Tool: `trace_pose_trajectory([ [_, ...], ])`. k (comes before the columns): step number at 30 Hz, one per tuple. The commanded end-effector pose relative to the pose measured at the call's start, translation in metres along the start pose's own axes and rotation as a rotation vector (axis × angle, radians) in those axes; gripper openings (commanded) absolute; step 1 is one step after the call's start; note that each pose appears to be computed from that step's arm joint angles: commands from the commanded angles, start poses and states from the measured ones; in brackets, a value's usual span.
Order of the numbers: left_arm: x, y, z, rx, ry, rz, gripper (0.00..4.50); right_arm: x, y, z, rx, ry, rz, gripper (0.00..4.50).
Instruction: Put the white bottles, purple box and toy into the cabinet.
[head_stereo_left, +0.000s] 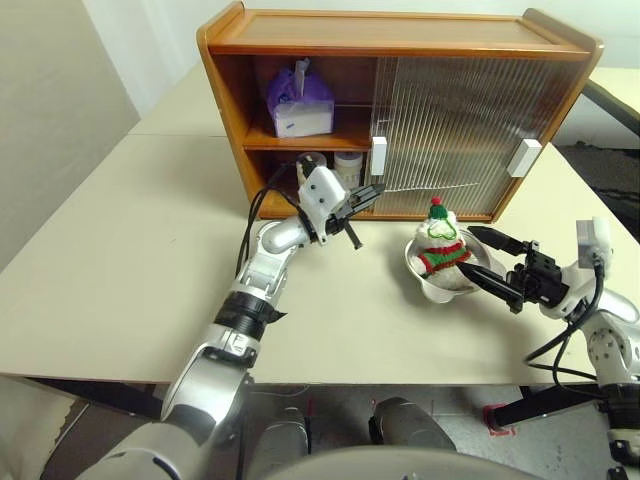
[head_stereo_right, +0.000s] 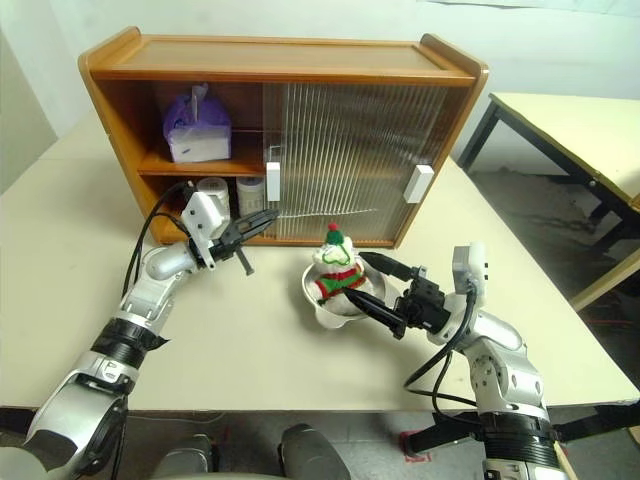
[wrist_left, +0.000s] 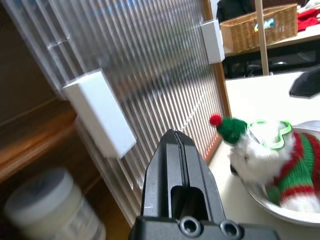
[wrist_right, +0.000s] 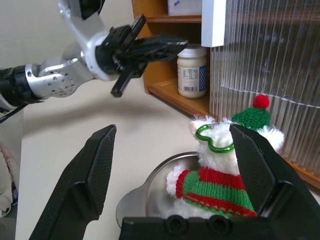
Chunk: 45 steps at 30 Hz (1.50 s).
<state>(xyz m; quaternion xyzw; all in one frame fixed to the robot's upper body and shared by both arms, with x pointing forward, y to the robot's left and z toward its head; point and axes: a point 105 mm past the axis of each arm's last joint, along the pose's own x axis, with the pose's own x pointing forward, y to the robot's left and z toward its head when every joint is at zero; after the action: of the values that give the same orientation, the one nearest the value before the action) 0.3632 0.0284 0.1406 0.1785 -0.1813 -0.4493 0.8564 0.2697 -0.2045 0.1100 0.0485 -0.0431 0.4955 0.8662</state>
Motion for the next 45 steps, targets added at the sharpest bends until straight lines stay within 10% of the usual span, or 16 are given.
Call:
trace_pose_trajectory([
  [1,0.014,-0.004,-0.002,0.018,0.012,-0.030,0.03,-0.003,-0.002,0.000,0.003,-0.007,-0.015,4.50],
  [16,0.048,0.017,-0.006,0.078,0.111,0.034,0.03,-0.003,0.003,-0.005,0.007,0.000,-0.021,4.50],
  [45,0.003,0.059,-0.035,0.097,0.235,0.330,0.03,0.003,0.010,-0.016,0.040,0.018,0.011,4.50],
])
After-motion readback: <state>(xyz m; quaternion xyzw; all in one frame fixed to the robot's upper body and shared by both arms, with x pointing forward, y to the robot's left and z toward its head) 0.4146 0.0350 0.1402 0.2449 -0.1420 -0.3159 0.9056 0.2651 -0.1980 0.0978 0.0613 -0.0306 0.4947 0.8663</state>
